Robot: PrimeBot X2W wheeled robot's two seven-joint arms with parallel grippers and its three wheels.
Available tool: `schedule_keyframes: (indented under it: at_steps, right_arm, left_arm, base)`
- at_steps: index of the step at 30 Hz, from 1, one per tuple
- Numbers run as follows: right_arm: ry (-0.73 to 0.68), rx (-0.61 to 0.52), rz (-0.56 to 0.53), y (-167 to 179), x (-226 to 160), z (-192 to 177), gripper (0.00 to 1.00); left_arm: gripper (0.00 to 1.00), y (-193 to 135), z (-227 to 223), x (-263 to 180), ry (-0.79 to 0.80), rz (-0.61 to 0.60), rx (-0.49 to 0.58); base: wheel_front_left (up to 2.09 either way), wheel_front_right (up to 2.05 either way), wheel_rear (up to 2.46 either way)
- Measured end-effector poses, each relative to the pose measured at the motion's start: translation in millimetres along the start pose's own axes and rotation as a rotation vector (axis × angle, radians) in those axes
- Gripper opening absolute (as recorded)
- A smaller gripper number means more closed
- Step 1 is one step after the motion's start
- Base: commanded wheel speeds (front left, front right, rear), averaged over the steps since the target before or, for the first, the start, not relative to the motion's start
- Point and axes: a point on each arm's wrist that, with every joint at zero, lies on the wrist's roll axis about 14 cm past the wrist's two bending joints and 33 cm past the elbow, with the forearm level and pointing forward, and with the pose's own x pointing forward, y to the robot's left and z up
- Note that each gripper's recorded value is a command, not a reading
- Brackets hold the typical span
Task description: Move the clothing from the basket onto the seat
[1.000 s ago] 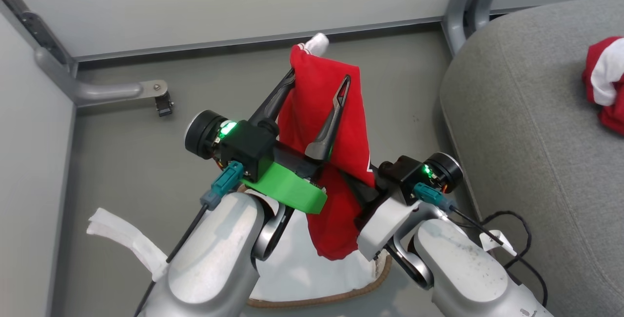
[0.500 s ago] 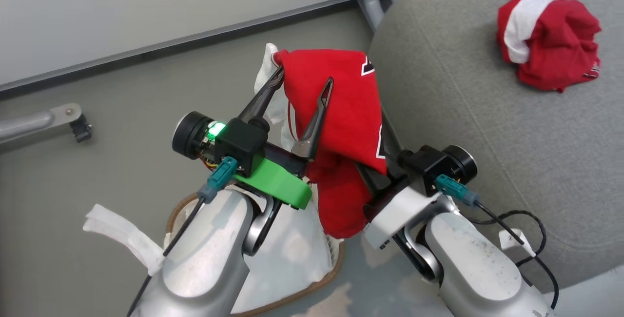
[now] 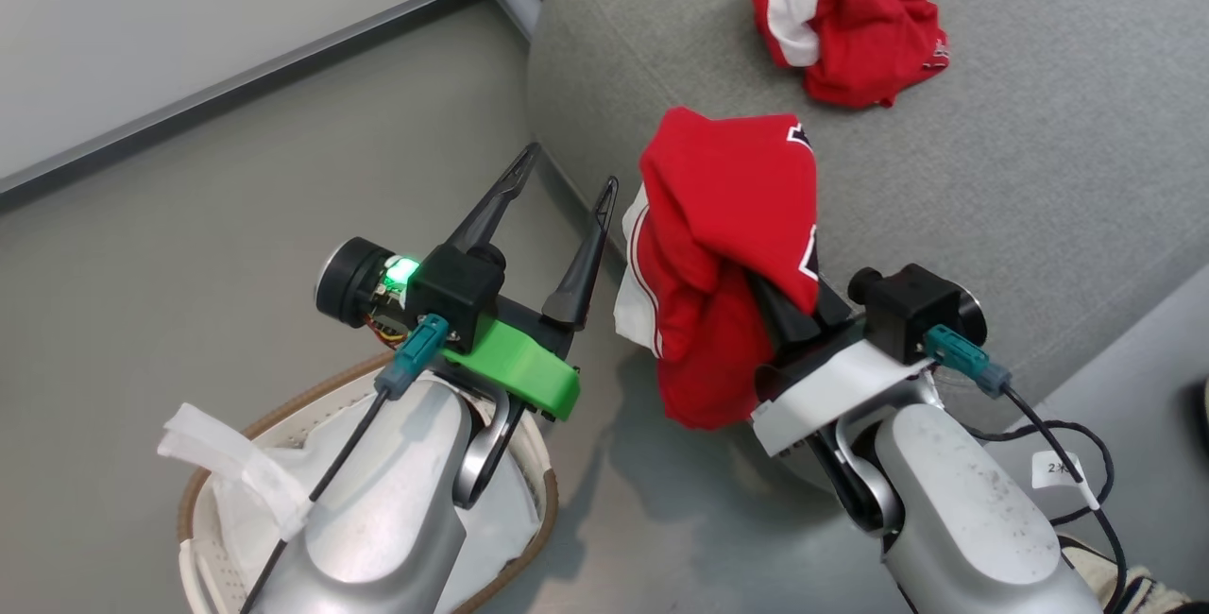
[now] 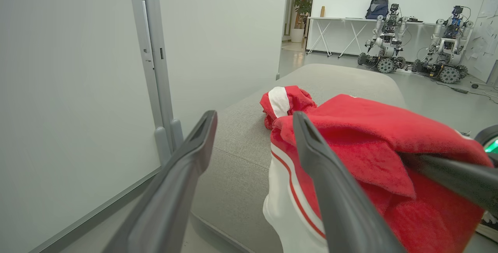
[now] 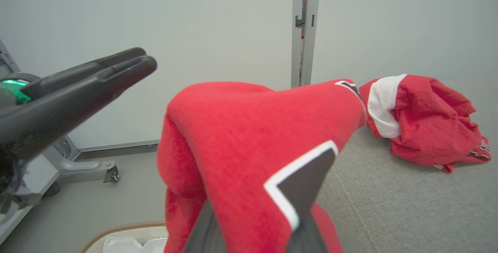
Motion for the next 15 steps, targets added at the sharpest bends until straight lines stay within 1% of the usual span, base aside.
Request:
schedule_keyframes:
  at_steps: [4, 9, 12, 15]
  right_arm:
    - [0.005, -0.011, -0.081, -24, -14, 0, 0.0]
    - [0.022, -0.039, -0.129, -39, -21, -4, 0.0]
    - [0.021, -0.077, -0.145, -48, -18, -1, 0.0]
    - [-0.019, -0.163, -0.141, -58, 0, 19, 0.0]
  left_arm:
    - [1.0, -15, -11, 7, 0.02, -0.048, -0.025]
    - [1.0, -20, -24, 9, 0.044, -0.066, -0.047]
    - [1.0, -19, -31, 9, 0.057, -0.067, -0.059]
    - [1.0, -14, -39, 7, 0.071, -0.058, -0.069]
  base:
    - [0.0, 0.0, 0.0]
    - [0.0, 0.0, 0.0]
    - [0.0, 0.0, 0.0]
    - [0.0, 0.0, 0.0]
